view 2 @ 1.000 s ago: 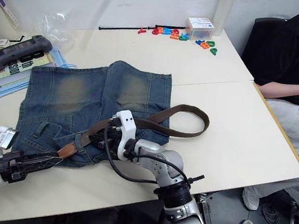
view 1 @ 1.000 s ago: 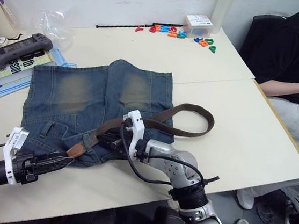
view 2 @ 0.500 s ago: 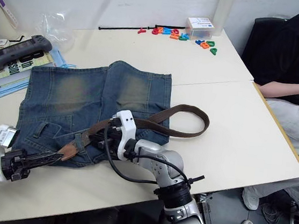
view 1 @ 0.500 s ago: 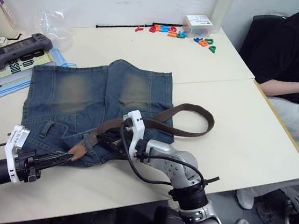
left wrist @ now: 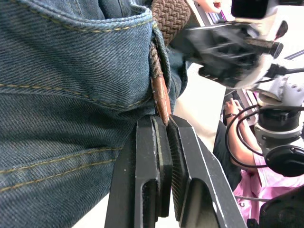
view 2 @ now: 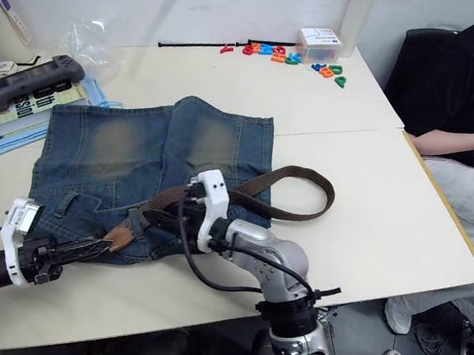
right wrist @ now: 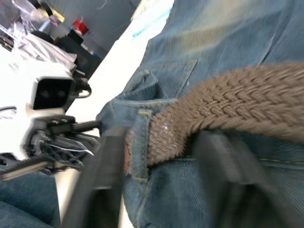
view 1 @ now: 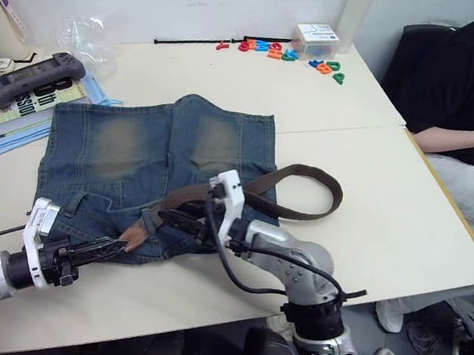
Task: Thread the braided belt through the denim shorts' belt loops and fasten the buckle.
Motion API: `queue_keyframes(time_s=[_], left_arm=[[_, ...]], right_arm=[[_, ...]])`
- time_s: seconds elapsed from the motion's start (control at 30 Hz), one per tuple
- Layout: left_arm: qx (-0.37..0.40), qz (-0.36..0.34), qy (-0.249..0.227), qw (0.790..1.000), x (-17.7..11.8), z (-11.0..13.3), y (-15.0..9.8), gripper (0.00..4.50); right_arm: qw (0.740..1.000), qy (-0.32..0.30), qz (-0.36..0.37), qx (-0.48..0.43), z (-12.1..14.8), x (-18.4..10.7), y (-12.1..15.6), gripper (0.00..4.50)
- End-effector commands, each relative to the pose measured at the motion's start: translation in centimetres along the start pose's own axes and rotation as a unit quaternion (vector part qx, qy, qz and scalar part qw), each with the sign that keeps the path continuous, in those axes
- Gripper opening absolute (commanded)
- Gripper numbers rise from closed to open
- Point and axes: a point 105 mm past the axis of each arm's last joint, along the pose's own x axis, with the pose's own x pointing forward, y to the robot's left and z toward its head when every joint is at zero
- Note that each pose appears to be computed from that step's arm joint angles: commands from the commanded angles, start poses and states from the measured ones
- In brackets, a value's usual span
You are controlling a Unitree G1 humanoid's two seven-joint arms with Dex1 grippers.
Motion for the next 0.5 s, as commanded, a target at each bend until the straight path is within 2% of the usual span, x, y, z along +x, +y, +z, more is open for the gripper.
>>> queue_keyframes(time_s=[0.03, 0.07, 0.17, 0.27, 0.33, 0.4, 0.5], left_arm=[[0.006, -0.006, -0.003, 1.0, 0.6, -0.1, -0.3, 0.0], [0.006, -0.008, -0.005, 1.0, 0.8, -0.2, -0.4, 0.0], [0.004, -0.013, -0.009, 1.0, 1.3, -0.3, -0.5, 0.0], [0.003, -0.018, -0.012, 1.0, 1.7, -0.4, -0.7, 0.0], [0.003, -0.022, -0.014, 1.0, 2.0, -0.4, -0.8, 0.0], [0.002, -0.026, -0.014, 1.0, 2.3, -0.5, -0.8, 0.0], [0.002, -0.028, -0.016, 0.999, 2.6, -0.5, -0.7, 0.0]], right_arm=[[0.999, -0.02, -0.005, -0.024, 1.2, -2.7, 1.0, 4.0], [0.999, -0.018, -0.019, -0.046, 1.3, -3.8, 0.9, 4.47], [0.991, -0.01, -0.051, -0.121, 1.5, -6.8, 1.0, 4.47], [0.959, 0.022, -0.115, -0.257, 1.5, -9.7, 0.2, 4.47], [0.93, 0.071, -0.135, -0.336, 0.6, -10.8, -0.4, 4.47], [0.879, 0.133, -0.137, -0.438, -0.9, -11.2, -1.0, 4.47], [0.828, 0.159, -0.144, -0.519, -1.6, -11.1, -1.9, 4.47]])
